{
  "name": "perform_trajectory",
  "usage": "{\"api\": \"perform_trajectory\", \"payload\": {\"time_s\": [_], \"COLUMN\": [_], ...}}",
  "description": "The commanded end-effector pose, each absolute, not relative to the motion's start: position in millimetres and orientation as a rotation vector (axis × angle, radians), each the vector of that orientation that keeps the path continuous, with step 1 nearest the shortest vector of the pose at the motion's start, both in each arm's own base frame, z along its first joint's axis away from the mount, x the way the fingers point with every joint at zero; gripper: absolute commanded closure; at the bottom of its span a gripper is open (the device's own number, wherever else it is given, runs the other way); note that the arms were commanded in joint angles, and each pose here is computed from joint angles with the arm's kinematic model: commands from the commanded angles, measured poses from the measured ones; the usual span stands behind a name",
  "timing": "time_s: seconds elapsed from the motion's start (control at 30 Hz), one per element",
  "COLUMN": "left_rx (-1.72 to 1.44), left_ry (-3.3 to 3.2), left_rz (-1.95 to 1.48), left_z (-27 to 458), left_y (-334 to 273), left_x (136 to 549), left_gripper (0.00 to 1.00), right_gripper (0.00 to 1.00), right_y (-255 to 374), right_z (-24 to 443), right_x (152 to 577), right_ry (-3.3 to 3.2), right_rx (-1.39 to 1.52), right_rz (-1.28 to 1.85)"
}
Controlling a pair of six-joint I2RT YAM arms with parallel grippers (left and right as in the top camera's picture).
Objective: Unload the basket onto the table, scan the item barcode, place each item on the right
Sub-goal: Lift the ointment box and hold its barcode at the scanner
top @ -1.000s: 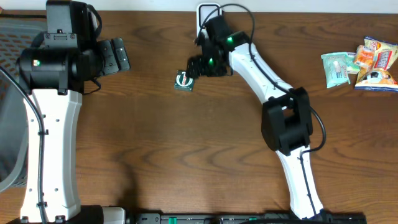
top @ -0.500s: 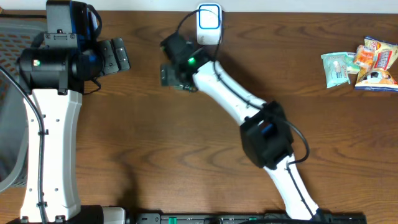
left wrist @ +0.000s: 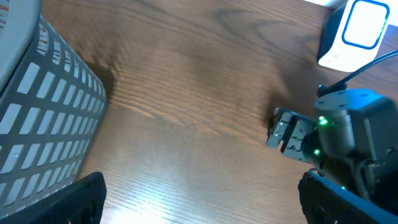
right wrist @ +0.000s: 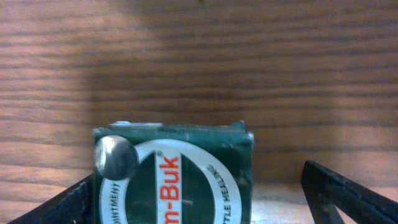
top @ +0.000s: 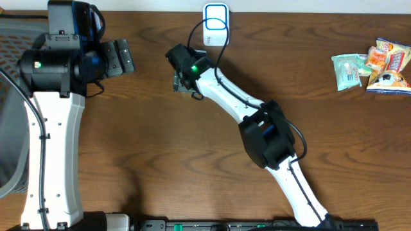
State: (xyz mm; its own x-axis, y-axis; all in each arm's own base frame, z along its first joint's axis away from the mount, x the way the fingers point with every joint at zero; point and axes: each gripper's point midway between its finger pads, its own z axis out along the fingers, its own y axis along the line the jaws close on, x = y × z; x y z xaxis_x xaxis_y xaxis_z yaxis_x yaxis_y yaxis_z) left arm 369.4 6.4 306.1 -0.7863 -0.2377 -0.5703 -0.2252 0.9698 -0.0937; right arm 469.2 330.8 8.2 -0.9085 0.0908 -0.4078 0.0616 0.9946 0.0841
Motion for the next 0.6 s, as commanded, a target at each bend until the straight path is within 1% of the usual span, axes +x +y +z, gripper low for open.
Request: {"api": "perform_trajectory", "payload": {"time_s": [0.0, 0.07, 0.13, 0.2, 0.27, 0.33, 0.4, 0.43, 0.57], "left_rx": [-0.323, -0.323, -0.323, -0.323, -0.323, -0.323, -0.323, -0.323, -0.323], "left_ry": [2.513, 2.513, 2.513, 2.513, 2.512, 2.513, 2.513, 2.513, 2.513], "left_rz": [-0.018, -0.018, -0.018, -0.018, -0.018, -0.018, -0.018, -0.018, -0.018], "left_z": [304, 304, 304, 304, 304, 304, 304, 304, 304], "left_y": [7, 7, 7, 7, 7, 7, 7, 7, 7], "left_x": [370, 370, 370, 370, 370, 370, 370, 370, 370], "left_gripper": [0.02, 0.02, 0.02, 0.02, 0.02, 0.02, 0.02, 0.03, 0.02], "right_gripper": [0.1, 0.22, 0.29, 0.32, 0.37, 0.4, 0.4, 0.42, 0.43], "right_y": [335, 335, 332, 327, 322, 319, 323, 329, 341], "right_z": [-2, -3, -4, -7, -9, -10, -8, -1, 20], "right_x": [465, 463, 459, 453, 448, 443, 439, 434, 422], "right_ry": [2.772, 2.778, 2.793, 2.822, 2.853, 2.887, 2.926, 2.95, 2.948], "right_rx": [0.095, 0.079, 0.045, 0.023, -0.018, -0.086, -0.186, -0.316, -0.527], "right_rz": [0.168, 0.16, 0.139, 0.106, 0.082, 0.101, 0.188, 0.331, 0.713]}}
